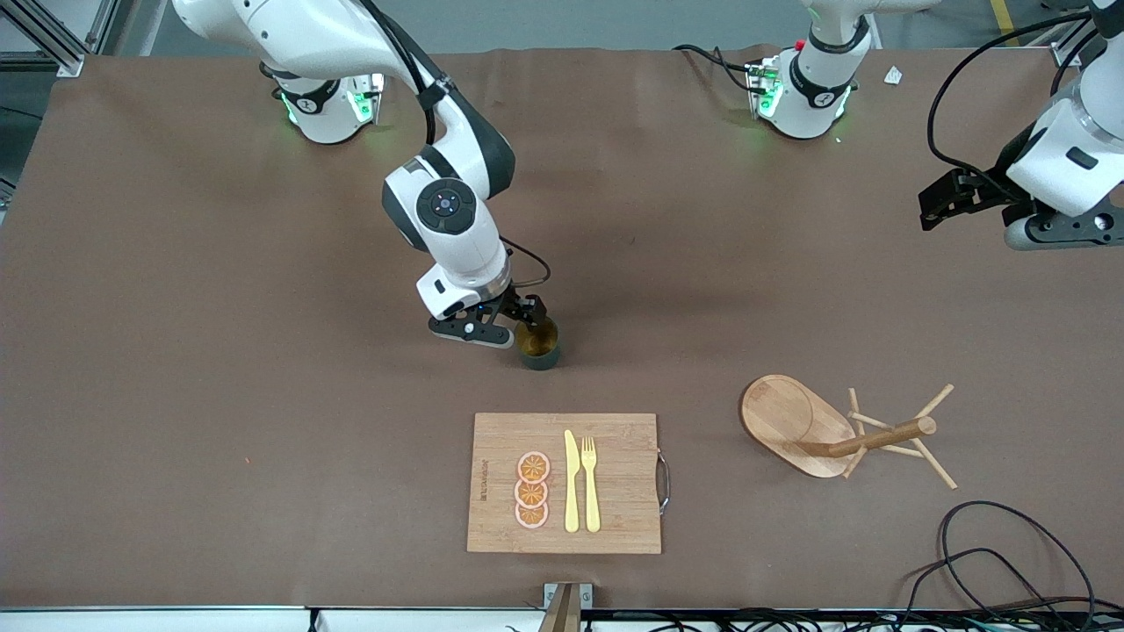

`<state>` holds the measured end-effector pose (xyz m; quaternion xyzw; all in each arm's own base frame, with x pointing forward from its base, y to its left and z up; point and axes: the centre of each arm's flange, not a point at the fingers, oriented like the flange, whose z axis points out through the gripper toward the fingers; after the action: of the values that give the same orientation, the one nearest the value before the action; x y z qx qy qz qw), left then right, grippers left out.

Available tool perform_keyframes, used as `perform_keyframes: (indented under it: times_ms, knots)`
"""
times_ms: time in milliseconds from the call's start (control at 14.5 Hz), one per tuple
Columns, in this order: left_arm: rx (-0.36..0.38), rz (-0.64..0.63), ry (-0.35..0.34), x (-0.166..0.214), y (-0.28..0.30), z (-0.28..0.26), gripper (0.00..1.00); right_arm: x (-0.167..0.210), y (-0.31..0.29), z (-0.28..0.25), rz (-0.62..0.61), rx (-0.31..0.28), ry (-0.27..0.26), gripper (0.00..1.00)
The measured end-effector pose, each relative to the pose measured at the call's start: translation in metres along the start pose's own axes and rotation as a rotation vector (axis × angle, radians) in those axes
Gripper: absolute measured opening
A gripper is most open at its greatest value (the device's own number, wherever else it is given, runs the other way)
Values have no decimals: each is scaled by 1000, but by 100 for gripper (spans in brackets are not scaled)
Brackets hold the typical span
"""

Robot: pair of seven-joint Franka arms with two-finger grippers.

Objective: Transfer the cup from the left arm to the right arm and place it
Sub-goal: 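Lower the right gripper over the mug rim and close on it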

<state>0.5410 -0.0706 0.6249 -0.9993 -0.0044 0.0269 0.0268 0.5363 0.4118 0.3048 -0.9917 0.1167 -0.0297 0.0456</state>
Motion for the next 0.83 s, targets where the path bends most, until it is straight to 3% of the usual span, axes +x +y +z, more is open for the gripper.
perform_keyframes:
  times_ms: [344,826]
  knots:
    - [-2,-1,18,-1,-1,-7,100,1,-2,3,84,16,12,100]
    - [-5,-28,29,-1,-15,-12,100,-10,-15,36,97,-11,55,100]
